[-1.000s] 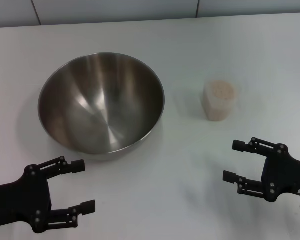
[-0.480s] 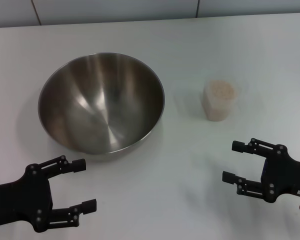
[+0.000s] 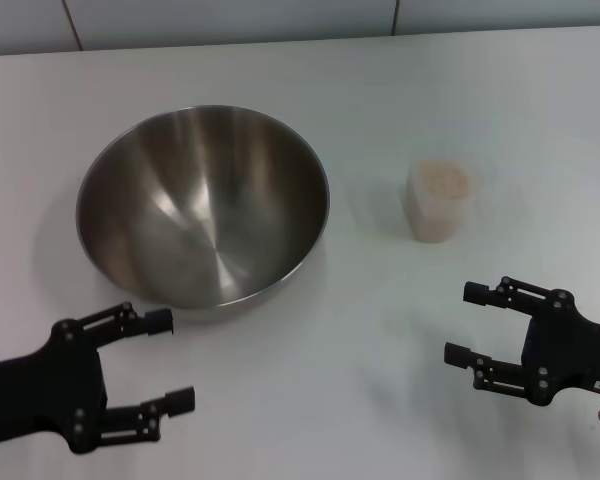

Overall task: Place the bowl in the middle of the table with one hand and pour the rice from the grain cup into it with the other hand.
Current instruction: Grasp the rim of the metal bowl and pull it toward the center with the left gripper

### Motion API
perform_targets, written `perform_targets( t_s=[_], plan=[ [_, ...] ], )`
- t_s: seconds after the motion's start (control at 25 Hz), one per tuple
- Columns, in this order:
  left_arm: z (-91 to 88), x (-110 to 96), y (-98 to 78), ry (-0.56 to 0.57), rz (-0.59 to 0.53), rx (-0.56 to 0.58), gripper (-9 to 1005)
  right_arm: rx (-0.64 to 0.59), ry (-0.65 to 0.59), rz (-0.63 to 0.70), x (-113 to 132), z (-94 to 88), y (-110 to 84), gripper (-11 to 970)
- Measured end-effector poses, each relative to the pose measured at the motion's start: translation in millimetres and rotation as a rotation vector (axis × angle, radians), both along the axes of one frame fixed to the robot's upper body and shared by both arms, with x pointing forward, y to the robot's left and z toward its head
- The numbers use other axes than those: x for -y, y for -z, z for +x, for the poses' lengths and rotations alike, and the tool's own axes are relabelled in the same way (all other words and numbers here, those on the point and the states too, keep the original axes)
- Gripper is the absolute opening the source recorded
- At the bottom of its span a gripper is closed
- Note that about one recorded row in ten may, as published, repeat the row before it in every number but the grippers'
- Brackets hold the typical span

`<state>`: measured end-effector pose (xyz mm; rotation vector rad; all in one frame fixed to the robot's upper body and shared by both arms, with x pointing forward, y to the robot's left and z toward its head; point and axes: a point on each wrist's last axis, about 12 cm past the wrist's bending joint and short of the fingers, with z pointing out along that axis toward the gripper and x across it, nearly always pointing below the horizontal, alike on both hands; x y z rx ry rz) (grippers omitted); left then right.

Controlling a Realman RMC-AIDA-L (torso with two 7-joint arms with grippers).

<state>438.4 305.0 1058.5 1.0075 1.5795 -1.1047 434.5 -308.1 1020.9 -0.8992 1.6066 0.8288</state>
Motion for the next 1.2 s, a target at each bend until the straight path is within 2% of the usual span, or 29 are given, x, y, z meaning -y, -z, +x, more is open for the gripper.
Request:
perform_targets(
  t_s=[0.2, 0.28, 0.32, 0.36, 0.44, 0.56, 0.6, 0.76, 0.92, 0.96, 1.2],
  plan=[
    [10.4, -3, -9.2, -0.078, -0.064, 0.027, 864, 0.001, 0.000, -0.001, 0, 0.0, 0.0, 743],
    [24.0, -15, -16.7, -0.207, -0.101, 0.031, 864, 0.005, -0.001, -0.002, 0, -0.1, 0.0, 743],
    [24.0, -15, -16.7, -0.207, -0.101, 0.031, 864, 0.007, -0.002, -0.003, 0, -0.1, 0.1, 743],
    [41.0, -26, -18.6, -0.348, -0.092, 0.013, 864, 0.009, -0.002, -0.003, 0, -0.5, 0.2, 743],
    [45.9, -28, -18.6, -0.379, -0.083, 0.006, 864, 0.009, -0.002, -0.003, 0, -0.5, 0.2, 743],
    [69.1, -34, -19.5, -0.488, -0.039, -0.045, 863, 0.010, -0.003, -0.003, -1, -0.7, 0.2, 743],
    [69.1, -34, -19.5, -0.488, -0.039, -0.045, 863, 0.010, -0.003, -0.003, -1, -0.7, 0.2, 743],
    [91.3, -32, -27.3, -0.524, 0.017, -0.082, 863, 0.011, -0.005, -0.002, -1, -0.1, -0.1, 743],
    [95.4, -31, -28.6, -0.528, 0.030, -0.089, 863, 0.013, -0.005, 0.000, -1, 0.1, -0.5, 742],
    [103.7, -28, -29.2, -0.535, 0.052, -0.103, 863, 0.013, -0.005, 0.000, -1, 0.2, -0.6, 742],
    [108.9, -25, -31.1, -0.529, 0.067, -0.102, 863, 0.014, -0.003, 0.001, -1, 0.3, -0.7, 742]
  ],
)
